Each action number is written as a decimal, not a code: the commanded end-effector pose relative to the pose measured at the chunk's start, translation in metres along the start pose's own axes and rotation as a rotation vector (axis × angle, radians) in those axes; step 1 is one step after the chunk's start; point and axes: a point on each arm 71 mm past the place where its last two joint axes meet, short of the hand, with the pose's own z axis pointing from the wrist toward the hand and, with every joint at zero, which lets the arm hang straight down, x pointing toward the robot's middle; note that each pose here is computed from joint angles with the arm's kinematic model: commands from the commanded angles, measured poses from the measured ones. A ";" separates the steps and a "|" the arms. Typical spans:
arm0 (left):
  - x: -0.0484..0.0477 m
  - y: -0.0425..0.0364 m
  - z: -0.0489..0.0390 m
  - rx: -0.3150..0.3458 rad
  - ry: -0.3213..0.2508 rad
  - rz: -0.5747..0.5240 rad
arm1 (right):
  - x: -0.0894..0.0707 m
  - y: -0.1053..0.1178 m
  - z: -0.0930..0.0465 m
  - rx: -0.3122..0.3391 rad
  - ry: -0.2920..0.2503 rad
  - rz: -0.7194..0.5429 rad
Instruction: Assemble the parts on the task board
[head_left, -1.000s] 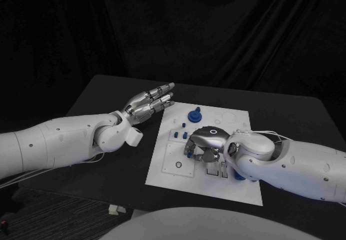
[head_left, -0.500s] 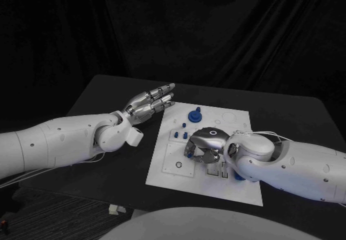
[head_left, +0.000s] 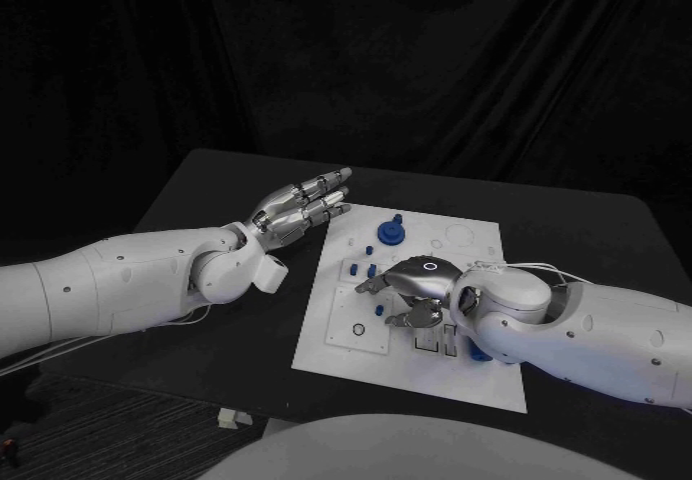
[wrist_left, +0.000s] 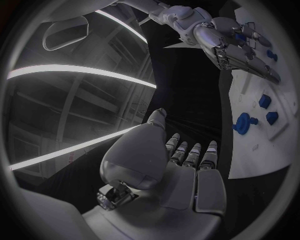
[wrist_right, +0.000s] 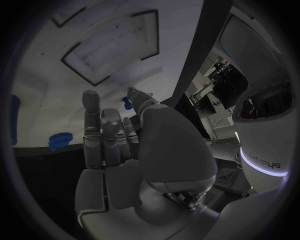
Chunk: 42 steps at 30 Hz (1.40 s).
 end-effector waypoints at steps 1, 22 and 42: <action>0.0017 -0.0002 0.0000 0.008 0.011 -0.010 | -0.001 -0.004 -0.004 0.034 -0.039 0.001; 0.0005 -0.0016 -0.0048 0.008 -0.002 -0.005 | -0.056 -0.057 -0.088 0.139 -0.229 -0.053; -0.0012 -0.0034 -0.0094 0.013 -0.012 -0.003 | -0.027 -0.101 -0.122 0.280 -0.166 -0.033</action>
